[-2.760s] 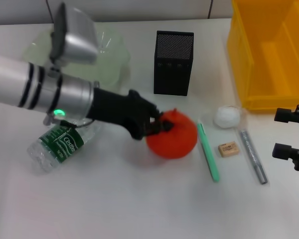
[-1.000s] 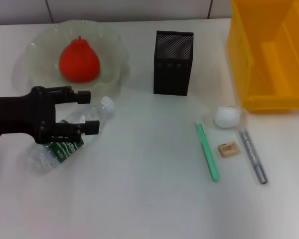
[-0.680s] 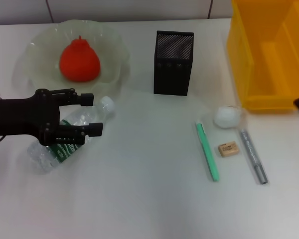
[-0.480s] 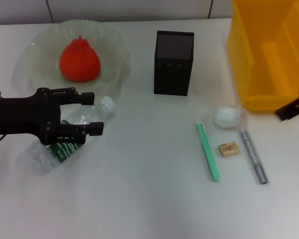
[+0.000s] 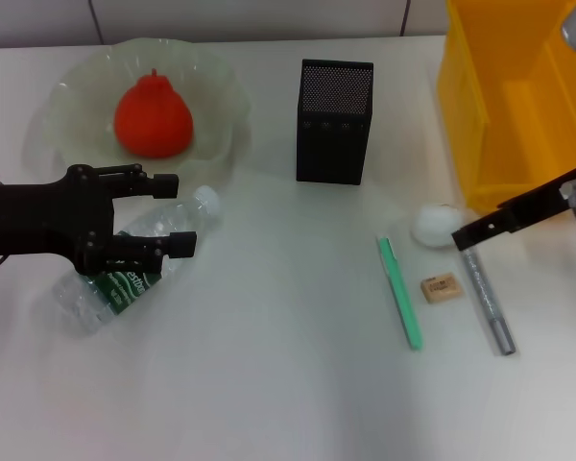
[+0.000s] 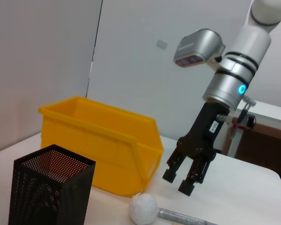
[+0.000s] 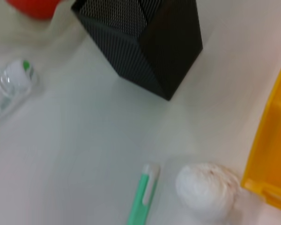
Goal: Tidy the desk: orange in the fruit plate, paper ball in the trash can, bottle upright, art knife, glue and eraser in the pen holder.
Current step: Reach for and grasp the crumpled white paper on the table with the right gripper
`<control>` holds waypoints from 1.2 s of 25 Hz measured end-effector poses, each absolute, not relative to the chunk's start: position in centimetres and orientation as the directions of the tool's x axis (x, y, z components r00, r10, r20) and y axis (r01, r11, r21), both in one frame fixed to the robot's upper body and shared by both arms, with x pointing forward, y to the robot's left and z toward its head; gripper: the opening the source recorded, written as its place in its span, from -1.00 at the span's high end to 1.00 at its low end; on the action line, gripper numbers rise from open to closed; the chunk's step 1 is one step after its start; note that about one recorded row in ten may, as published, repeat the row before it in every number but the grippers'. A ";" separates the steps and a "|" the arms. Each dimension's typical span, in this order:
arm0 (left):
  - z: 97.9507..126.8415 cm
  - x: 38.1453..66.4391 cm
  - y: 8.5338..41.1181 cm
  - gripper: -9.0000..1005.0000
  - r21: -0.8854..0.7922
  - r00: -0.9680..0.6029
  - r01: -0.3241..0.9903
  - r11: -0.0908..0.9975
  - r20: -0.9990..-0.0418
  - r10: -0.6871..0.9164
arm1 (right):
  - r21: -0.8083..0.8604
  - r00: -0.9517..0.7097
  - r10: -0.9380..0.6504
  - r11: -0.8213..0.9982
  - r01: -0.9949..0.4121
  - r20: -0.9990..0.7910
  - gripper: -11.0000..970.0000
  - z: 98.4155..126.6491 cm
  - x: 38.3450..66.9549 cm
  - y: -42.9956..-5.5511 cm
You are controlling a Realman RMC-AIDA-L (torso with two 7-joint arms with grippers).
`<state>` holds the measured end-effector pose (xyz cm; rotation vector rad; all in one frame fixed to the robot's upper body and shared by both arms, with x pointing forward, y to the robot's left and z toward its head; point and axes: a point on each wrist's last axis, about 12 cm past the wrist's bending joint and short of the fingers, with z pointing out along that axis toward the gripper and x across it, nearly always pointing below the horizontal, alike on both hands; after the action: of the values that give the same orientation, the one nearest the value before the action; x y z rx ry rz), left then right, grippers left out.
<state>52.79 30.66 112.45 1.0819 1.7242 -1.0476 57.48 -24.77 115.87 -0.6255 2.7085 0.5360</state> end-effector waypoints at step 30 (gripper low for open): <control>111.7 51.9 30.5 -0.66 -0.238 -0.303 0.933 0.270 -0.925 0.231 | 0.345 -0.853 -0.283 0.823 -0.451 -0.439 -0.68 111.7 60.3 -22.9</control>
<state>51.91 30.53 111.71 1.0717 1.7224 -1.0803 60.35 -22.86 111.75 -0.5518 2.6341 0.6287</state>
